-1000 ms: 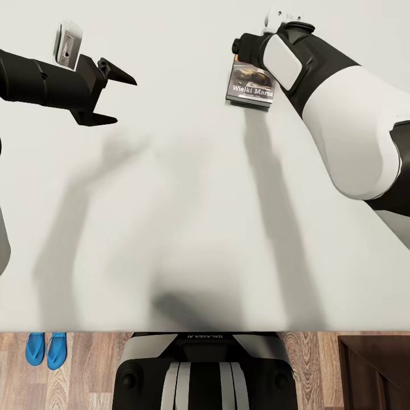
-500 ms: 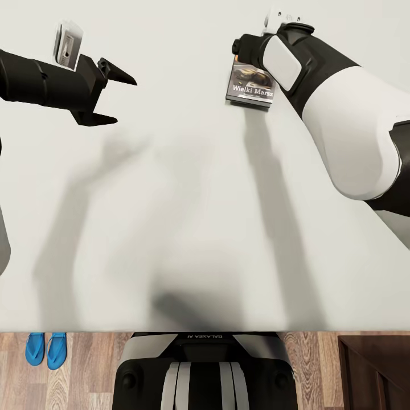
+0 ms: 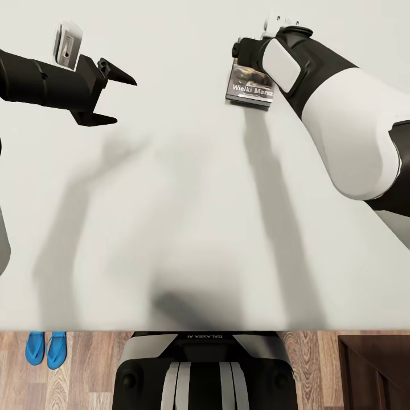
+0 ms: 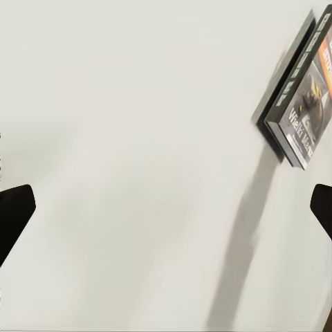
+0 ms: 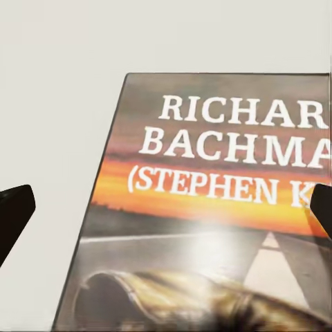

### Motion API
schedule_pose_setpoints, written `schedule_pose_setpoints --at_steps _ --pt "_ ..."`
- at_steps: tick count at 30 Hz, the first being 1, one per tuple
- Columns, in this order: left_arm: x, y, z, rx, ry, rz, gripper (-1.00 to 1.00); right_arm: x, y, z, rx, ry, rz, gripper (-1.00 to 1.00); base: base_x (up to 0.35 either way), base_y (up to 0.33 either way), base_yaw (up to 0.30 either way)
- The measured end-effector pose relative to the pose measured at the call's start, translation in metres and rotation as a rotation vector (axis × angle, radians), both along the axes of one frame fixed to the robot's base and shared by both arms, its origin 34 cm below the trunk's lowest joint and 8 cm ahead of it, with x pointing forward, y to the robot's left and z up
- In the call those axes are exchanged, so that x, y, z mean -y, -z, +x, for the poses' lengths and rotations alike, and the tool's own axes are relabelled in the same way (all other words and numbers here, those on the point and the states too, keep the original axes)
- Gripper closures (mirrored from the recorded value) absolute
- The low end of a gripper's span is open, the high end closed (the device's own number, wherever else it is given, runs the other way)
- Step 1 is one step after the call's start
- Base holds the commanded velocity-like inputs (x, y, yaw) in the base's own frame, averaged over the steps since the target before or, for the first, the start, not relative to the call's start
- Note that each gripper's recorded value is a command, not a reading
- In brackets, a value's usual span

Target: In the bedroom, move the book from the bed onto either nightstand, and place the two sandals side by side next to the bed.

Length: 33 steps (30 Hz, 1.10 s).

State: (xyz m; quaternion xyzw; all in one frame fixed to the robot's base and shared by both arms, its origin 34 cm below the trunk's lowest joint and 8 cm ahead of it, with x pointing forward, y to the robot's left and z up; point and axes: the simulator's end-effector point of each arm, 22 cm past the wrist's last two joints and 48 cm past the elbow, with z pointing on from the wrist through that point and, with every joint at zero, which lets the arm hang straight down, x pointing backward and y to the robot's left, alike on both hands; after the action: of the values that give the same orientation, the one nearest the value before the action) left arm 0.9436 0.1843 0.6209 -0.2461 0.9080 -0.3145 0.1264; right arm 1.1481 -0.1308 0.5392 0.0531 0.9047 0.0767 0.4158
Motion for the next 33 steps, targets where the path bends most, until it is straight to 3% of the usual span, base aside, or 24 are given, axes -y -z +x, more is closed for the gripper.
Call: schedule_pose_setpoints --at_steps 13,33 --pt "-0.0001 -0.0003 0.0003 0.000 -0.001 -0.002 -1.00 0.0000 0.0016 -0.0009 -0.003 -0.003 -0.004 -1.00 -0.206 -0.045 0.000" --pt "-0.0003 -0.0011 0.0005 0.003 -0.002 -0.002 -1.00 0.0000 -0.0009 0.0004 0.000 -0.004 -0.007 -1.00 -0.025 -0.005 0.000"
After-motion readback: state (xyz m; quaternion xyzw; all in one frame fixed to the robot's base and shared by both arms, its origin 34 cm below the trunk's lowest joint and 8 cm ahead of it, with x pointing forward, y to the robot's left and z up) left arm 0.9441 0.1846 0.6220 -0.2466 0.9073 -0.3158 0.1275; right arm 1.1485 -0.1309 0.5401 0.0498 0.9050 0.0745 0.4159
